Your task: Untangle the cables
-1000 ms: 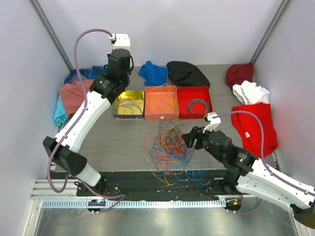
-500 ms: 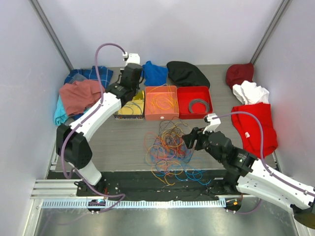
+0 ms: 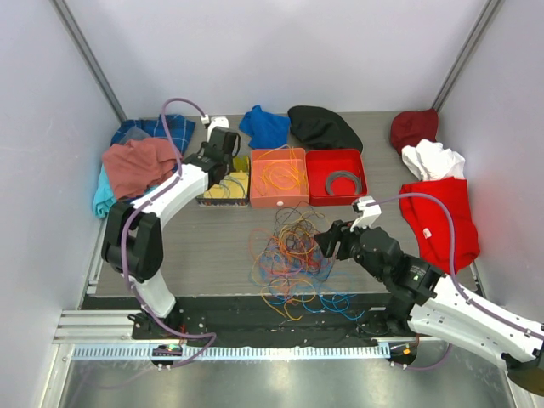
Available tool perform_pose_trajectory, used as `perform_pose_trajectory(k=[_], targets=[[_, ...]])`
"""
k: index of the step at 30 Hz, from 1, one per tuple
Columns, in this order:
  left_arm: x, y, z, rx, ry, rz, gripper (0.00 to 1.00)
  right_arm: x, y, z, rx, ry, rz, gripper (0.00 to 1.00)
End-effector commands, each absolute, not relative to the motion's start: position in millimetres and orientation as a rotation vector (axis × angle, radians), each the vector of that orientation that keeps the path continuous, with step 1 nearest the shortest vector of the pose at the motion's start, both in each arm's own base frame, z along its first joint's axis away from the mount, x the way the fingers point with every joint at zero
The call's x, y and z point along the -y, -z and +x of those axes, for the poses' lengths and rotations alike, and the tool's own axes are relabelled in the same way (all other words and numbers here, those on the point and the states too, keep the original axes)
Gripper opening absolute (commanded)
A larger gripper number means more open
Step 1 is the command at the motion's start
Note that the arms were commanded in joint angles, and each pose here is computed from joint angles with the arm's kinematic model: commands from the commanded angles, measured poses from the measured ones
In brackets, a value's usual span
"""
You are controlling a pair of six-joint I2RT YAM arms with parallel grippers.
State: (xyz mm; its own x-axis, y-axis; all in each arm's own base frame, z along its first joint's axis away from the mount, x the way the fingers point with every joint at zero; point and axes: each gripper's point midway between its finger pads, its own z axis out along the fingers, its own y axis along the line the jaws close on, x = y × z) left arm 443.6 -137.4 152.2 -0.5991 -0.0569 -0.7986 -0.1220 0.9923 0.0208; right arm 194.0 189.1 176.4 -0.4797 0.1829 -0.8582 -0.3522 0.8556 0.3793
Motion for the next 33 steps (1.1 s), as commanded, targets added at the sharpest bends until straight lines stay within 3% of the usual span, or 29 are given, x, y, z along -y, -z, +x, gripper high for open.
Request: perform_pose_trajectory(k=[1, 3, 6, 9, 10, 14, 19, 23, 26, 31, 33], targets=[[139, -152, 462, -2.185, -0.044, -0.176, 0.0, -189, -183, 195, -1.944, -0.651, -0.103, 0.64], [133, -147, 466, -2.196, -0.057, -0.191, 0.0, -188, -183, 195, -1.945, -0.648, -0.101, 0.64], [126, -145, 470, -2.21, -0.077, -0.22, 0.14, -186, -181, 196, -1.947, -0.637, -0.098, 0.64], [121, -160, 471, -2.198, -0.096, -0.231, 0.45, -186, -177, 195, -1.956, -0.63, -0.104, 0.64], [120, -166, 471, -2.182, -0.101, -0.237, 0.6, -185, -177, 195, -1.955, -0.626, -0.101, 0.64], [104, -209, 463, -2.086, -0.136, -0.285, 0.77, -186, -178, 195, -1.953, -0.633, -0.102, 0.64], [97, -288, 429, -1.912, -0.076, -0.33, 0.84, -188, -179, 196, -1.952, -0.633, -0.103, 0.64], [132, -301, 379, -1.878, 0.025, -0.224, 0.85, -188, -181, 199, -1.948, -0.626, -0.091, 0.64], [188, -264, 324, -1.962, 0.232, -0.071, 0.79, -186, -186, 200, -1.936, -0.622, -0.076, 0.64], [229, -180, 247, -2.134, 0.439, -0.003, 0.72, -182, -194, 202, -1.922, -0.609, -0.062, 0.64], [248, -172, 221, -2.143, 0.556, 0.04, 0.69, -180, -194, 202, -1.931, -0.597, -0.057, 0.64]])
